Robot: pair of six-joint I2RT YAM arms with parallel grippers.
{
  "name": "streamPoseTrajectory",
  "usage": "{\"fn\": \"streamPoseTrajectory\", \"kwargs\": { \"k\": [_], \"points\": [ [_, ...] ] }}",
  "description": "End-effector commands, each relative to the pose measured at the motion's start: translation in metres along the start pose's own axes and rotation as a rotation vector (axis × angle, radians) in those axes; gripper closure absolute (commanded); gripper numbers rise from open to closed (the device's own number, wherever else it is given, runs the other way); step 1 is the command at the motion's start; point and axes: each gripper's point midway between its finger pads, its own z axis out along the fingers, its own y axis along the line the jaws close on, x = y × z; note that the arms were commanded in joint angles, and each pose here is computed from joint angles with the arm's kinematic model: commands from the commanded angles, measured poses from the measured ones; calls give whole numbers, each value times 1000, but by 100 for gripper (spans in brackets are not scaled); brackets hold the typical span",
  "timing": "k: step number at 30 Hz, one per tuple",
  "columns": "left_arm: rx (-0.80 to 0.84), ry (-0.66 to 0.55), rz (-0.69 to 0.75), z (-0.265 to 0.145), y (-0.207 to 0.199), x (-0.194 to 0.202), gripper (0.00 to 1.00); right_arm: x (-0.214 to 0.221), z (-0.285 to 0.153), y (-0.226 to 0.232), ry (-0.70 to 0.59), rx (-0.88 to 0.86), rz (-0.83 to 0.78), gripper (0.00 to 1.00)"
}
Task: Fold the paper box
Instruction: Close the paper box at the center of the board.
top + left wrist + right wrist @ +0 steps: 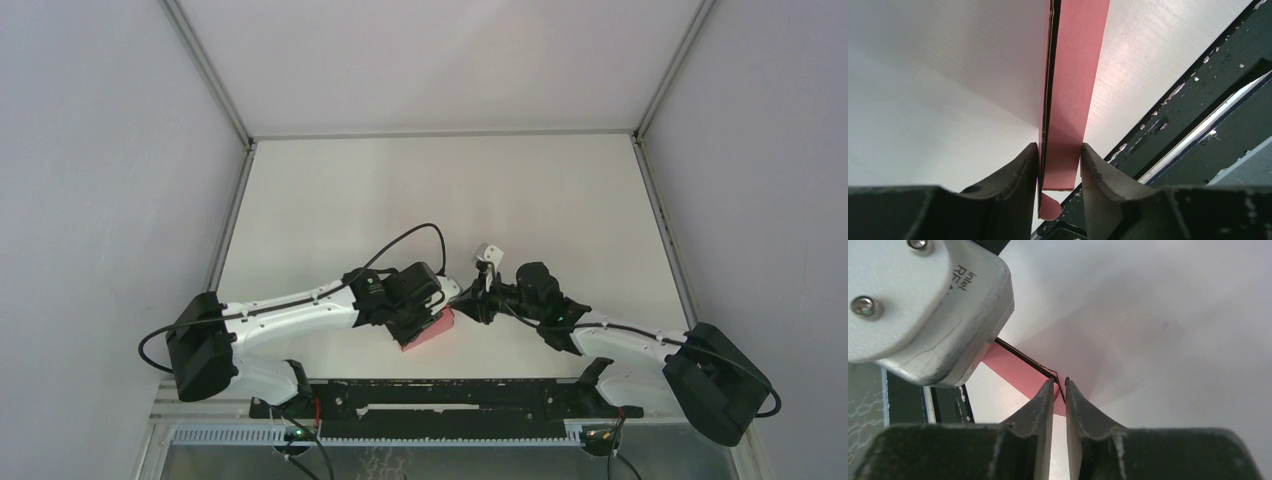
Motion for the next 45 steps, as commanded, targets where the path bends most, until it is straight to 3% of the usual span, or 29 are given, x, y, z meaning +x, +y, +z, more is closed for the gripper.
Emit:
{"fn": "streamPoseTrajectory", "kwargs": {
  "k": [1, 21, 45],
  "points": [
    [22, -68, 19, -11, -5, -26, 59, -33, 5, 5, -84, -29, -32, 79],
    [22, -62, 18, -10, -5, -25, 59, -34, 4, 9, -79, -46, -22, 98],
    [16, -66, 8, -12, -5, -27, 59, -32, 6, 13, -54, 37, -23, 100]
  ]
}}
